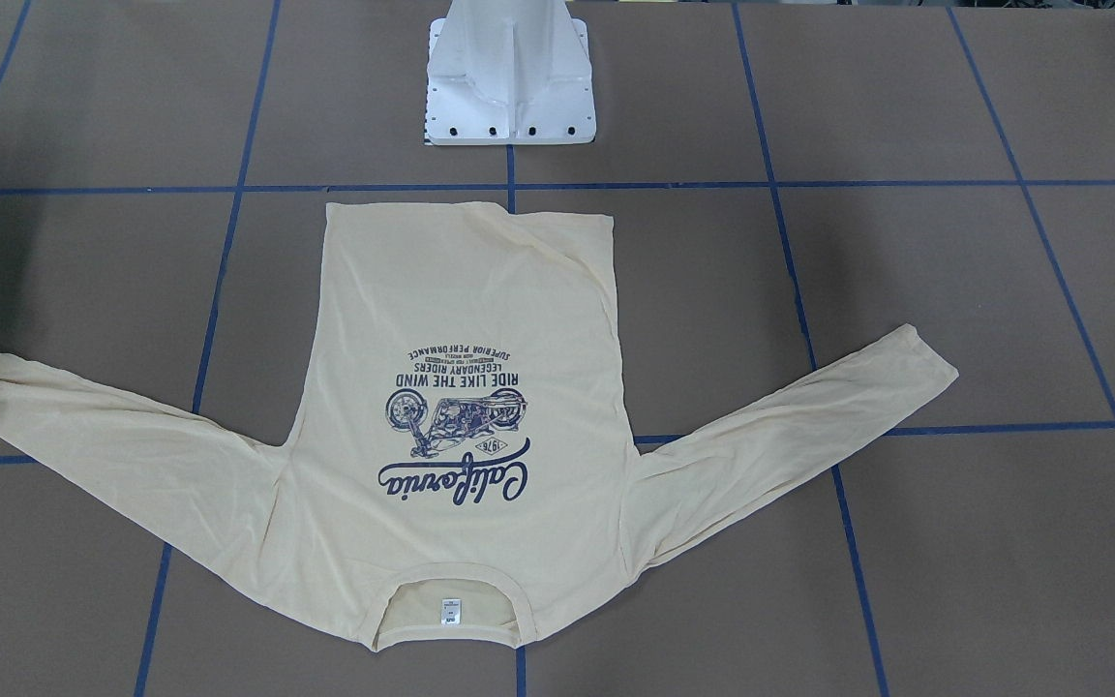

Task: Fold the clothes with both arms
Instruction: 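Close the right gripper on the sleeve cuff and lift it, then carry the sleeve cuff across the shirt toward the collar with the right gripper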

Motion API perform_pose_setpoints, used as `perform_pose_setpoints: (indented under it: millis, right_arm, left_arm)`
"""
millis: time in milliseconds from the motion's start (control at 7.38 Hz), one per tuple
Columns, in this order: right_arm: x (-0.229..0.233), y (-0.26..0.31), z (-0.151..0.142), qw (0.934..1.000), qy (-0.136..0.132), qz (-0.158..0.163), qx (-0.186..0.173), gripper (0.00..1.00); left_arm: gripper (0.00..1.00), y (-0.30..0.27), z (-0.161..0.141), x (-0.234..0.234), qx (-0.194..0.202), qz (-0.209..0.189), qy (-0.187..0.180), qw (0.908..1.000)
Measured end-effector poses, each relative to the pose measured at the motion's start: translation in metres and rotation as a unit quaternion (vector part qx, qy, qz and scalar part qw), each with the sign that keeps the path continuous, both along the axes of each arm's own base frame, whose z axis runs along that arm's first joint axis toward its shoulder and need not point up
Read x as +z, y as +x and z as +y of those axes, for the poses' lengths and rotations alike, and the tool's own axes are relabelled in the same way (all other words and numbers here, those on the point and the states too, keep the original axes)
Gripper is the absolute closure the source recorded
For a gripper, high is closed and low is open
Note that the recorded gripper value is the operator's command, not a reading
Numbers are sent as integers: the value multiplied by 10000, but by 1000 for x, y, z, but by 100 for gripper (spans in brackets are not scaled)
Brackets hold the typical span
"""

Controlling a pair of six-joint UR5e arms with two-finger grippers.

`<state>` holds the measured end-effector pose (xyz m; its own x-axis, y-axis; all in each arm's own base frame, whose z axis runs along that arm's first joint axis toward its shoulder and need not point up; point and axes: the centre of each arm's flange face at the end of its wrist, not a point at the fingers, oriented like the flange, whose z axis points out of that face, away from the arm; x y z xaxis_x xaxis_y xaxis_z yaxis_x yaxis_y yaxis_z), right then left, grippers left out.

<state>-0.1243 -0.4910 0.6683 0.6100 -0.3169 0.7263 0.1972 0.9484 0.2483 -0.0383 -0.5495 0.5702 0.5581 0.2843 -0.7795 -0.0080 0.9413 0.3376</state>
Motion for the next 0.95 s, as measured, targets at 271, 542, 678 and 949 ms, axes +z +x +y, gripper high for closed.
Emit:
perform_pose_setpoints:
  millis: [271, 542, 678, 949]
  right_arm:
    - [-46, 17, -17, 9980, 80, -634, 36, 100]
    - [-126, 14, -56, 9938, 275, -1041, 264, 100]
    - [-176, 0, -82, 9911, 204, -1234, 465, 100]
    - [-278, -55, -120, 9849, -90, -1586, 683, 100]
  left_arm:
    - [1, 0, 0, 2, -1, 1, -22, 10000]
    - [1, 0, -1, 6, 2, 11, -60, 10000]
    - [1, 0, -2, 8, 1, 18, -85, 10000]
    - [1, 0, -4, 11, 4, 21, -119, 9999]
